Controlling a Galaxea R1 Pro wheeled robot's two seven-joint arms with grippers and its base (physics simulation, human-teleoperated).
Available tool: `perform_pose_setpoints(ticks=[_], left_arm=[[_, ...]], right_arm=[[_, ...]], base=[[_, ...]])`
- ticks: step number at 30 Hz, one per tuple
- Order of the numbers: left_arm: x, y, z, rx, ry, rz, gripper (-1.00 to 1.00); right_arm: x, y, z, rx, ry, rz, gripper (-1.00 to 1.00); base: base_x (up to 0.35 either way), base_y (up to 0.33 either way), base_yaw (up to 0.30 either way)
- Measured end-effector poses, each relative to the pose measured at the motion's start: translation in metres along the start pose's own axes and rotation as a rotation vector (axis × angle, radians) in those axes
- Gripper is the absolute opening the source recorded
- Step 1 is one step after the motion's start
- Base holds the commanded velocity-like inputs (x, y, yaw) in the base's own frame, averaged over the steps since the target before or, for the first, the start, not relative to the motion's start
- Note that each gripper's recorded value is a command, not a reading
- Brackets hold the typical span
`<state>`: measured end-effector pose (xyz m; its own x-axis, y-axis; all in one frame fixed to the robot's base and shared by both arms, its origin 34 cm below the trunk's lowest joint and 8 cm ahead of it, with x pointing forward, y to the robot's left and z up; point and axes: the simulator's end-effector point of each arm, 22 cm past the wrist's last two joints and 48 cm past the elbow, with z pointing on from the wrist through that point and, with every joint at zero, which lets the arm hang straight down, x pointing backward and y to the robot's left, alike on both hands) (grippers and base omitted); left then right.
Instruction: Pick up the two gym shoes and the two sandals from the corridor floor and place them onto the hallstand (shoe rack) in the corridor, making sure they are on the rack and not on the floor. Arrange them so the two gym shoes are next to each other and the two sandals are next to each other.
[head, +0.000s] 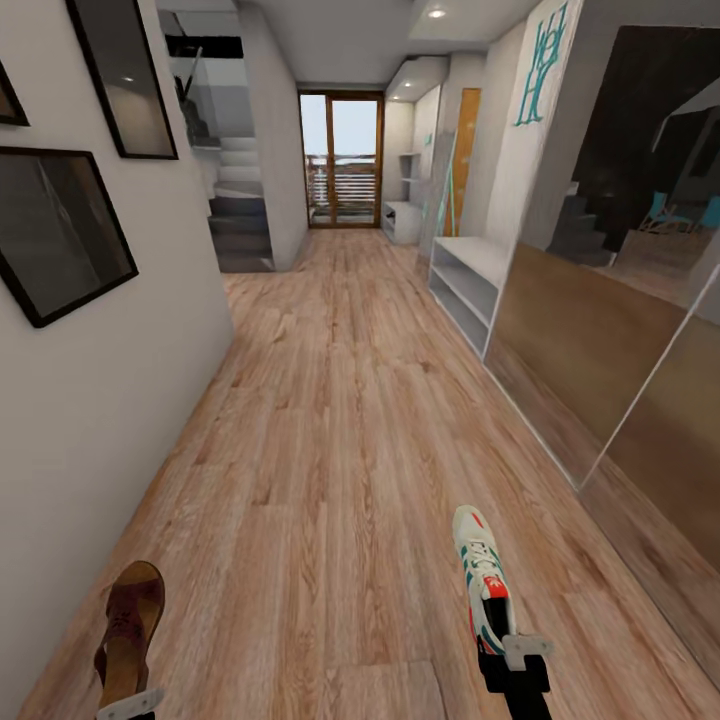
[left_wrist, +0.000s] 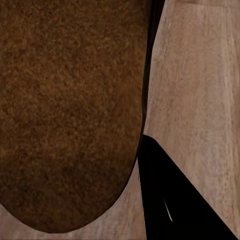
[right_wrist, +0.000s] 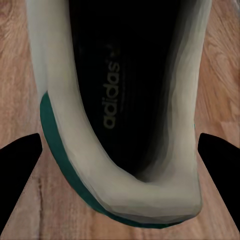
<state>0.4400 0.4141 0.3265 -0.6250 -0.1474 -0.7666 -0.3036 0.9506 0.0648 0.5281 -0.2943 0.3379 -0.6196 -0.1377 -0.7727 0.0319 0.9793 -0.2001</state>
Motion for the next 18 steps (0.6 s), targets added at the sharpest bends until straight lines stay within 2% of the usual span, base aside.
perform_pose_setpoints(ticks=[10, 18], left_arm=[[0.0002, -0.0003, -0.0001, 0.001, 0.0, 0.0, -1.0], [-0.0022, -0.0004, -0.0001, 0.001, -0.005, -0.001, -1.0]], right_arm=[[-0.0002, 0.0029, -0.0004, -0.003, 0.0, 0.003, -1.0], [-0.0034, 0.0031, -0.0004, -0.003, -0.006, 0.004, -1.0]], base=[[0.338, 0.0, 0.011], [0.338, 0.0, 0.142]])
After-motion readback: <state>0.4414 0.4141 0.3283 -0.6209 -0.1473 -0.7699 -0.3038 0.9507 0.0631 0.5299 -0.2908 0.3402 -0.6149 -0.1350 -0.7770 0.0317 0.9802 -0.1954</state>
